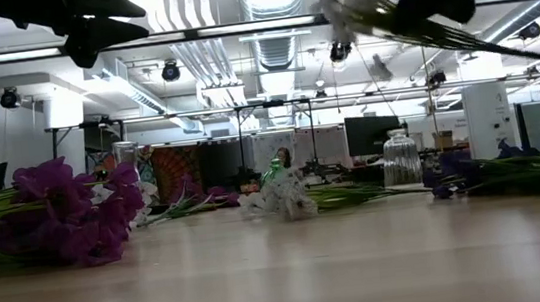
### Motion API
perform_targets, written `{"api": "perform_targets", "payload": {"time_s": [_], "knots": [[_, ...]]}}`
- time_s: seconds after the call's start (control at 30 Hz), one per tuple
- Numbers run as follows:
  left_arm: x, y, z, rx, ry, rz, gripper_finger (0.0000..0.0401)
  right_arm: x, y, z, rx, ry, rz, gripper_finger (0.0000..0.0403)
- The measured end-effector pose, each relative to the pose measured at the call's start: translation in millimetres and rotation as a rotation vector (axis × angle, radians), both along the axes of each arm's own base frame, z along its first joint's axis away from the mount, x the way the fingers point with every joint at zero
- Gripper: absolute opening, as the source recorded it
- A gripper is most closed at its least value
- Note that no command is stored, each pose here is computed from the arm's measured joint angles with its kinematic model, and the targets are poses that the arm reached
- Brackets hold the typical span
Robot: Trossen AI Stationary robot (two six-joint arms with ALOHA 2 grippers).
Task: Sort flowers into vase by color
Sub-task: Put the bottom right white flowers into the right transparent flower vase
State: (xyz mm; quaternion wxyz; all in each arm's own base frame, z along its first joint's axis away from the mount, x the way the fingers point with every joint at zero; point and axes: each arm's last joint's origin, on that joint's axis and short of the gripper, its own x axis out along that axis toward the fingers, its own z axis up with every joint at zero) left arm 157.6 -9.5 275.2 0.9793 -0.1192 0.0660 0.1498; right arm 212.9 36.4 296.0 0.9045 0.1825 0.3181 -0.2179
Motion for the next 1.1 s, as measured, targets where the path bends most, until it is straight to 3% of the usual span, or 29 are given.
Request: {"api": "perform_targets", "payload": {"time_s": [0.33, 0.57, 0.77, 1.1], "knots": [[1, 0, 2, 0.015, -0.021, -0.003, 0.0165, 19, -8, 38, -0.420, -0.366, 0.067, 0.0028], [2, 0, 4, 0.014, -0.042, -0.003, 0.0165, 22, -33, 45, -0.671, -0.528, -0.008, 0.0028], [2, 0, 4, 0.014, -0.039, -0.003, 0.0165, 11, -71, 37, -0.733, -0.543, -0.184, 0.0028], [4, -1, 3, 0.015, -0.035, -0.003, 0.0165, -20, -118, 28, -0.698, -0.557, -0.455, 0.0028]]}}
